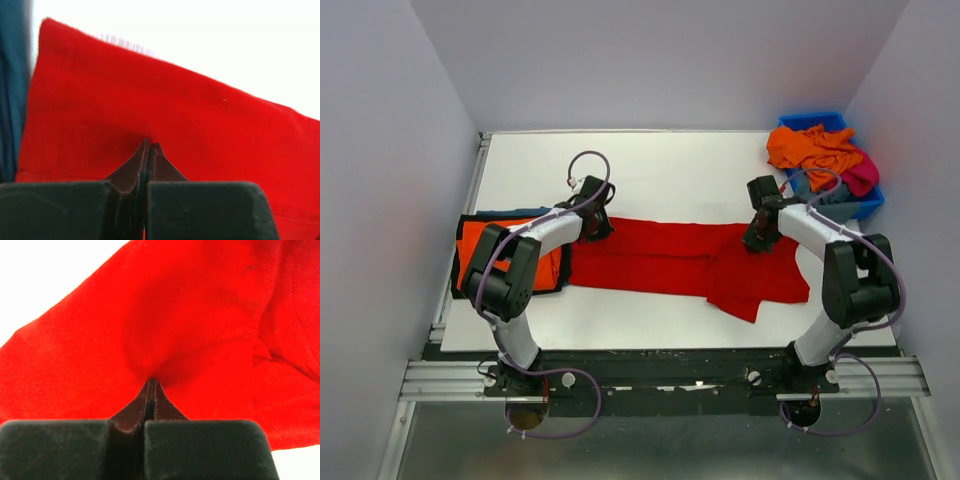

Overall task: Fold and stack the t-shirts
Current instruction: Rotate the tshirt 90 degrees

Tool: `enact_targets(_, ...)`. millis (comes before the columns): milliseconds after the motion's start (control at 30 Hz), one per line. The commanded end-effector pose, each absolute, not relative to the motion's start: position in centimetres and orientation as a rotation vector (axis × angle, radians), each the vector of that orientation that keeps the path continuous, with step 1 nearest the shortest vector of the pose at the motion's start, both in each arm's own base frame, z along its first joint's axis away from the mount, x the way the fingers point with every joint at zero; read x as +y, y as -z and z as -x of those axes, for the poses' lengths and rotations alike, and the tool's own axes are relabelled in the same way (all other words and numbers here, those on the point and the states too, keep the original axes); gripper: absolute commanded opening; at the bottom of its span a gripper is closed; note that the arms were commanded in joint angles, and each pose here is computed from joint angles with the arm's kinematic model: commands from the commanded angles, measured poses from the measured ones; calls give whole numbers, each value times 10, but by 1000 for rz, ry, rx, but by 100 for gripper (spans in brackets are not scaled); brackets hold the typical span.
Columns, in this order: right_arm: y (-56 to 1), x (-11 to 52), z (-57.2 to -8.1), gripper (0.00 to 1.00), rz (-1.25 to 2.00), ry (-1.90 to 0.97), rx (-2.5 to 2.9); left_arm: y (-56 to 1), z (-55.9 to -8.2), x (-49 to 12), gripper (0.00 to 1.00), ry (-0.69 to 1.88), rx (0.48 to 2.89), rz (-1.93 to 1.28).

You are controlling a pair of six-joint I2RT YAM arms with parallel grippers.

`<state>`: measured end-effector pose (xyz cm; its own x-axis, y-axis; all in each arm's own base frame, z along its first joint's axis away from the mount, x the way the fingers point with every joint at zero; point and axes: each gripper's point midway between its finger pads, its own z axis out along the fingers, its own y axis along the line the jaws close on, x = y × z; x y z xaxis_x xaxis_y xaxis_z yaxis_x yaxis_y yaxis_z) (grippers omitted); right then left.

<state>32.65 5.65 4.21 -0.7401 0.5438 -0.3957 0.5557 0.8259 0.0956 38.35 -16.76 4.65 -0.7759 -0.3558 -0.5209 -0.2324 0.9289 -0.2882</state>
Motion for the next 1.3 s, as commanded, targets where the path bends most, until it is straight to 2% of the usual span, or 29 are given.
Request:
enact_targets(0, -25, 57, -338, 1, -840, 127, 2661, -14, -360, -176, 0, 215, 2597, 464)
enact_targets(200, -20, 63, -357, 1, -711, 322, 2735, 6, -305, -187, 0, 110, 2691, 433)
enact_targets(400, -12, 122, -387, 1, -475, 204, 2824, 19, -240, -197, 0, 170, 2787, 373)
enact_targets(600, -11, 197, -431, 1, -179, -145, 2891, 30, -132, -225, 0, 243, 2925, 216)
enact_targets(700, -18, 231, -447, 1, -41, -335, 2871, 34, -83, -244, 0, 435, 3002, 114)
enact_targets(767, -32, 248, -460, 1, 39, -396, 2843, 27, -67, -252, 0, 510, 2984, 43)
enact_targets(833, -40, 254, -465, 1, 91, -429, 2844, 14, -73, -250, 3, 508, 2914, 3)
enact_targets(900, -60, 257, -467, 4, 125, -463, 2804, -10, -94, -246, 14, 489, 2813, -29)
enact_targets(1033, -113, 253, -462, 25, 106, -548, 2637, -71, -159, -246, 20, 602, 2648, 26)
enact_targets(1100, -141, 239, -454, 34, 40, -579, 2557, -99, -188, -246, 35, 636, 2548, 23)
enact_targets(1167, -162, 224, -439, 41, -36, -640, 2483, -124, -217, -243, 46, 635, 2455, 41)
enact_targets(1233, -166, 206, -425, 47, -121, -682, 2436, -140, -244, -245, 54, 654, 2386, 55)
enact_targets(1267, -163, 196, -415, 48, -166, -689, 2425, -140, -257, -247, 55, 666, 2385, 65)
